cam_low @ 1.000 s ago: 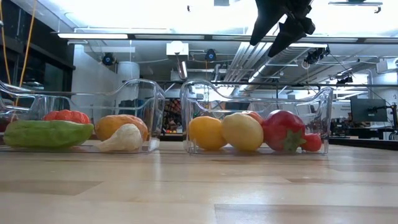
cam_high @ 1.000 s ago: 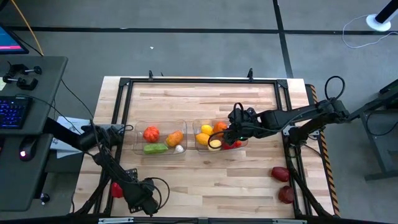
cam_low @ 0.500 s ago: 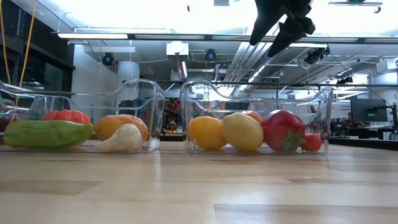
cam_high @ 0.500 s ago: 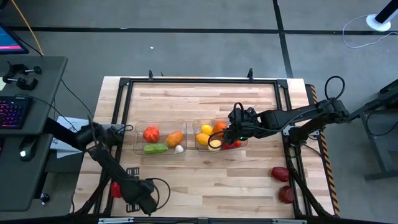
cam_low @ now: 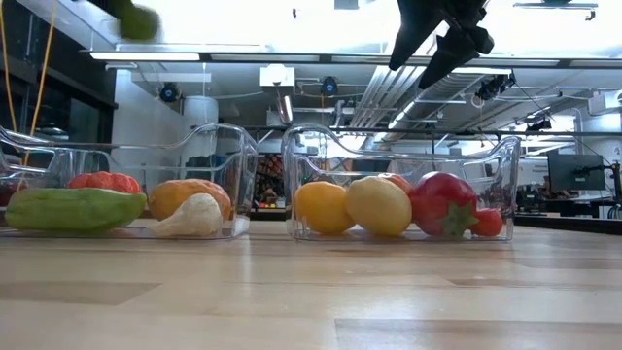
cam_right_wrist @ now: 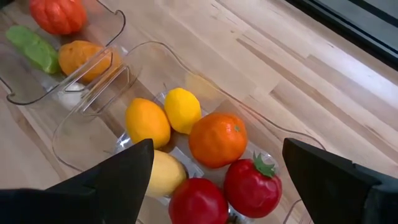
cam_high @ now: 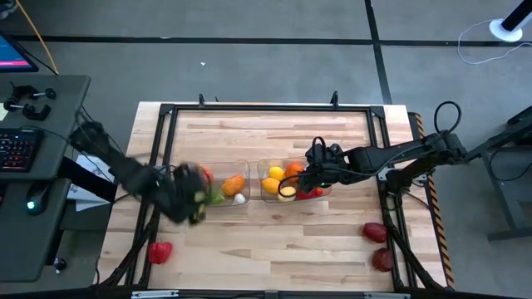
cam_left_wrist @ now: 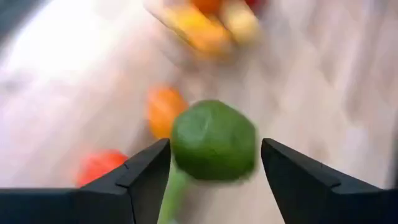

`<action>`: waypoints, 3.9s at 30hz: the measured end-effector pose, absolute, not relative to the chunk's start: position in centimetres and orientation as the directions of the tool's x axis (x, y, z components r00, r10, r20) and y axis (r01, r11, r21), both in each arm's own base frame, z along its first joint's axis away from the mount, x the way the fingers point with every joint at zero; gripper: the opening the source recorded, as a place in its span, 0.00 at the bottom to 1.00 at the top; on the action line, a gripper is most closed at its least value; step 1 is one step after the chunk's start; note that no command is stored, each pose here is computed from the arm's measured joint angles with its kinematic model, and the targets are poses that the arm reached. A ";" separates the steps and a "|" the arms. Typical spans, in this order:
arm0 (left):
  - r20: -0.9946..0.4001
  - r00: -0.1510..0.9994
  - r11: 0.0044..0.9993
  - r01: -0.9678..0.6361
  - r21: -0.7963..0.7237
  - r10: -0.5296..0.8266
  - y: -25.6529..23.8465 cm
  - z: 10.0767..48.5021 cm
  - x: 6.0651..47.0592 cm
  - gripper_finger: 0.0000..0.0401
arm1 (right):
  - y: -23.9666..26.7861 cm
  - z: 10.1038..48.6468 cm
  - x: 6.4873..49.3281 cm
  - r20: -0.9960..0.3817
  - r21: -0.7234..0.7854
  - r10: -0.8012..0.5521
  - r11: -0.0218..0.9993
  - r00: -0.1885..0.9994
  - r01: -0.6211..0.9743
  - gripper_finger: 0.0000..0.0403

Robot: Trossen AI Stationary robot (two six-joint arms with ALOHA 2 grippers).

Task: Sort produce into baskets
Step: Put the green lime into the left transparent bin, then put the green lime into the right transparent bin

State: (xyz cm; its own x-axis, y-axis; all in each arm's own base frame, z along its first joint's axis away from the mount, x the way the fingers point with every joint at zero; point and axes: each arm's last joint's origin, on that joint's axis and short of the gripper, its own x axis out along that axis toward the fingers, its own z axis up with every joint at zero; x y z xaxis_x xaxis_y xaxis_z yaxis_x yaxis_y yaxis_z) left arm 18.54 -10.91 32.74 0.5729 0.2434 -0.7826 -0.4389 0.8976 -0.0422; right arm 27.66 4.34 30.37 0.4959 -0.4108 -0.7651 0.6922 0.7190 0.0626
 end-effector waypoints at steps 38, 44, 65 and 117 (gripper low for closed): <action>-0.832 0.436 0.623 -0.768 -0.145 0.344 -4.2 31.2 20.1 0.61 | 4.3 30.4 27.7 -0.756 0.085 -0.430 0.683 0.494 0.725 0.87; -0.897 0.352 0.350 -0.903 -0.251 0.266 -3.9 26.9 20.8 0.61 | 4.3 30.4 27.7 -0.756 0.102 -0.429 0.669 0.494 0.736 0.87; -0.904 0.324 0.184 -0.942 -0.281 0.280 -0.8 18.8 25.8 0.61 | 4.3 30.4 27.8 -0.750 0.115 -0.427 0.667 0.504 0.736 0.87; -0.464 0.829 0.597 -0.551 -0.584 0.311 -1.1 26.1 28.5 0.49 | 4.3 30.5 27.9 -0.731 0.093 -0.449 0.680 0.513 0.727 0.87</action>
State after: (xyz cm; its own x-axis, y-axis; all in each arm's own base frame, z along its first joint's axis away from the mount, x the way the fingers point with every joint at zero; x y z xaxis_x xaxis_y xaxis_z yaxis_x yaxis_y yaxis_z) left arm 28.49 -1.07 26.07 0.8293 0.3109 -0.4643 -0.5506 0.5966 -0.5838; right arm 27.91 4.26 30.53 0.5131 -0.4492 -0.7314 0.7273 0.6801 0.0925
